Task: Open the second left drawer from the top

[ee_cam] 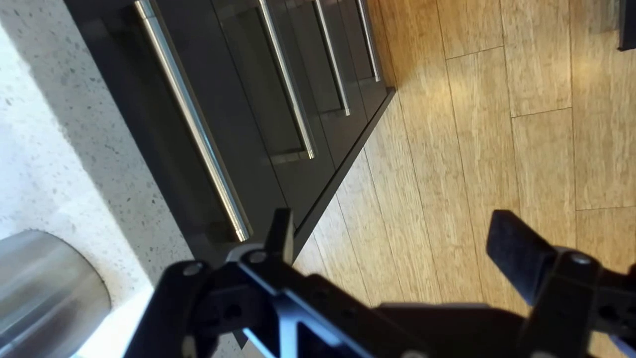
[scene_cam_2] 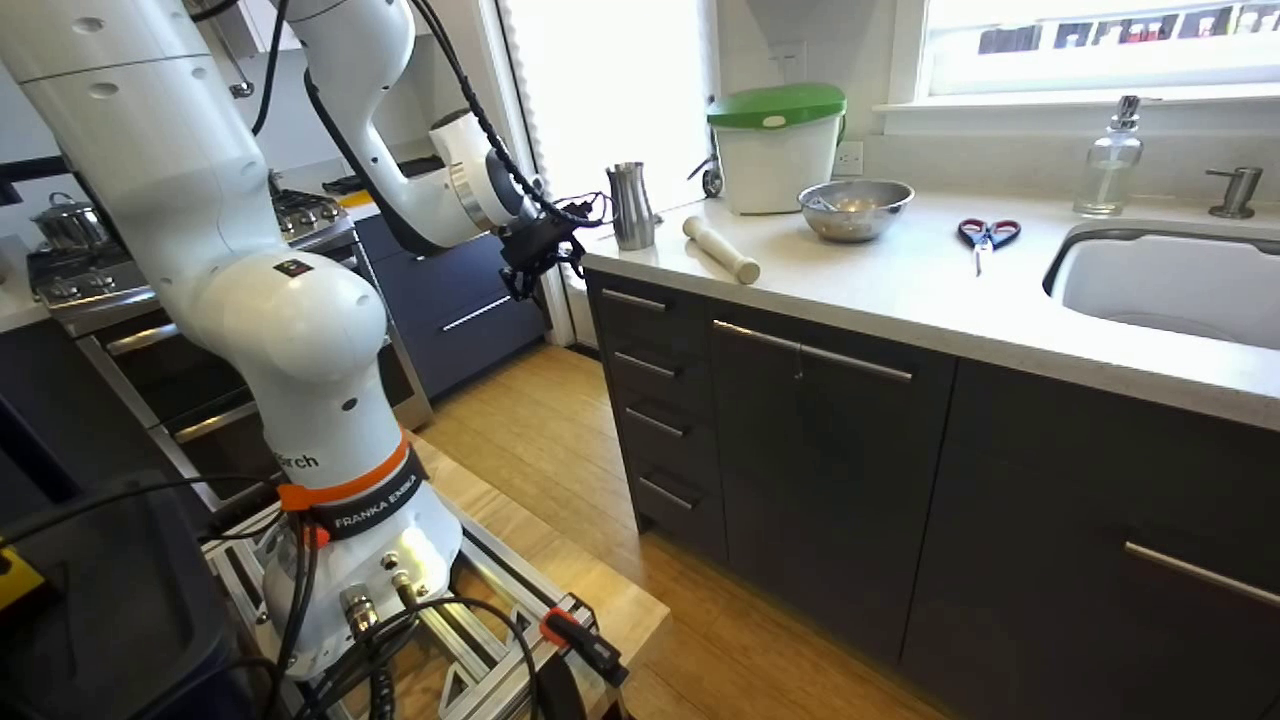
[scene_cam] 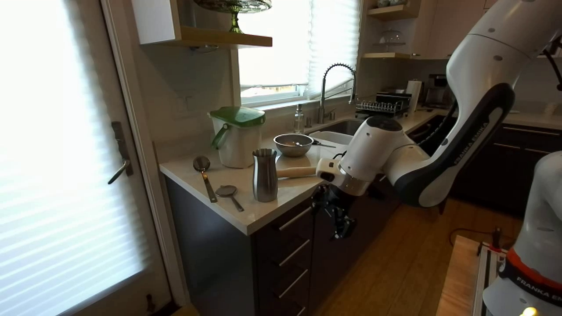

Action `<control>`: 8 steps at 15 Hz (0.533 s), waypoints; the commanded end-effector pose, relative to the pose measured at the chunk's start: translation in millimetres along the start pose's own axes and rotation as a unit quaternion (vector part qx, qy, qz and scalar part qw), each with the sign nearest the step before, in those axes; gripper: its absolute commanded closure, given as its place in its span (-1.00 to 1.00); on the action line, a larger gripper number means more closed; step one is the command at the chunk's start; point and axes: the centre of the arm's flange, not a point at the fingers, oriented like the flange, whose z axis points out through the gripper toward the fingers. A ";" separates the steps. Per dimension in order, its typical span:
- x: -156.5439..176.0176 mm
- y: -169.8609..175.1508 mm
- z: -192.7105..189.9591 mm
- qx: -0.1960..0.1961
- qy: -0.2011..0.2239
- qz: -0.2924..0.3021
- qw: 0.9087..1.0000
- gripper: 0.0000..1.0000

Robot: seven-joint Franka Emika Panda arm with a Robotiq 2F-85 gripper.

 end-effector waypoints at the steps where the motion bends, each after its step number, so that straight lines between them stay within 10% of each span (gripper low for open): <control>1: 0.1 0.1 -0.1 0.000 0.000 0.000 1.000 -1.00; 8: -10.4 5.4 33.8 0.001 0.000 -0.027 1.000 -1.00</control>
